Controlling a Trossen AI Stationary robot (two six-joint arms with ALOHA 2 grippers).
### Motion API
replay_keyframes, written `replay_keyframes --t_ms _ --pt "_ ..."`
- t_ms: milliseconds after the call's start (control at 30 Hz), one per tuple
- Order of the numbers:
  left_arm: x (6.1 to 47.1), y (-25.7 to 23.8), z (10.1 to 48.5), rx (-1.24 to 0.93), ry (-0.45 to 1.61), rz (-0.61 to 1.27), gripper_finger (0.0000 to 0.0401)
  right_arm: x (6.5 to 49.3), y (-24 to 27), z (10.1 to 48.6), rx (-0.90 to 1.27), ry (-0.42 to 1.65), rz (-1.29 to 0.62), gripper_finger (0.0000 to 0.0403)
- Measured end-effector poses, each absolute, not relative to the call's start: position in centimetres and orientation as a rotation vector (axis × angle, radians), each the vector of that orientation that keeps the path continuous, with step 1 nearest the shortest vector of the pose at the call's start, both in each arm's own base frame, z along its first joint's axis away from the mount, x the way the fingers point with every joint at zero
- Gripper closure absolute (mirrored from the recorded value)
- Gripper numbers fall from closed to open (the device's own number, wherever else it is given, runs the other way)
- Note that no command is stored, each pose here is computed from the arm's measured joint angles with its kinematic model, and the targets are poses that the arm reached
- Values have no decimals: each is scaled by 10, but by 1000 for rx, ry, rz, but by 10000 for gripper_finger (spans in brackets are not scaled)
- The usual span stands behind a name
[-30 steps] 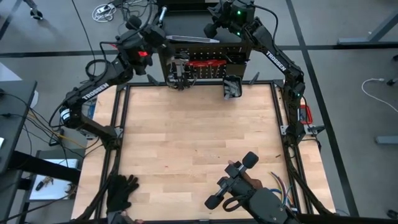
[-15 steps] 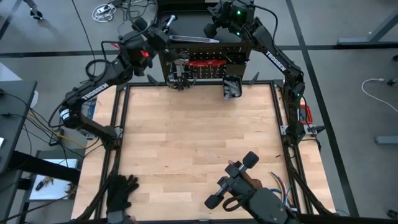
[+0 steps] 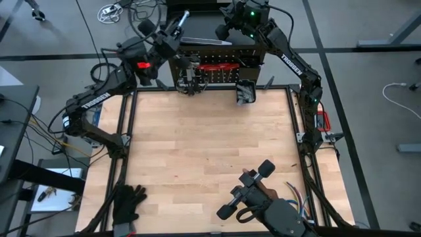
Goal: Hang tools onto peg board
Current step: Put the C-clamp on the table
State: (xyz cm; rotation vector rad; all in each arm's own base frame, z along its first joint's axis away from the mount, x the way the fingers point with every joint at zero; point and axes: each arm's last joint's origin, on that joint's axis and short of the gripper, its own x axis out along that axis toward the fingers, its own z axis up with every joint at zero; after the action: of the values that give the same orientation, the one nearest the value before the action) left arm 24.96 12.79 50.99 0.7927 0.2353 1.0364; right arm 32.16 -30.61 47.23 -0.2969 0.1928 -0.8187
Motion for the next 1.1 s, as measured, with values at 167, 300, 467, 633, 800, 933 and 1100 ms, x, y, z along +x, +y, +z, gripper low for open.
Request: replay_keyframes --t_ms 167,300,467,633,800,933,1100 --pt "247 103 528 783 227 1000 329 321 -306 472 -297 192 -821 394" --pt "243 82 533 687 262 884 329 319 -308 472 -294 197 -826 394" --pt "239 56 523 585 364 744 329 317 -311 470 -287 219 -831 394" --pt "239 31 509 531 452 632 329 314 -314 469 -284 226 -838 394" --pt "240 16 485 389 560 495 329 314 -314 469 -289 228 -838 394" --pt "252 6 445 307 694 427 329 314 -314 469 -290 229 -838 394" --pt "263 -4 393 163 851 254 329 314 -314 469 -292 228 -839 394"
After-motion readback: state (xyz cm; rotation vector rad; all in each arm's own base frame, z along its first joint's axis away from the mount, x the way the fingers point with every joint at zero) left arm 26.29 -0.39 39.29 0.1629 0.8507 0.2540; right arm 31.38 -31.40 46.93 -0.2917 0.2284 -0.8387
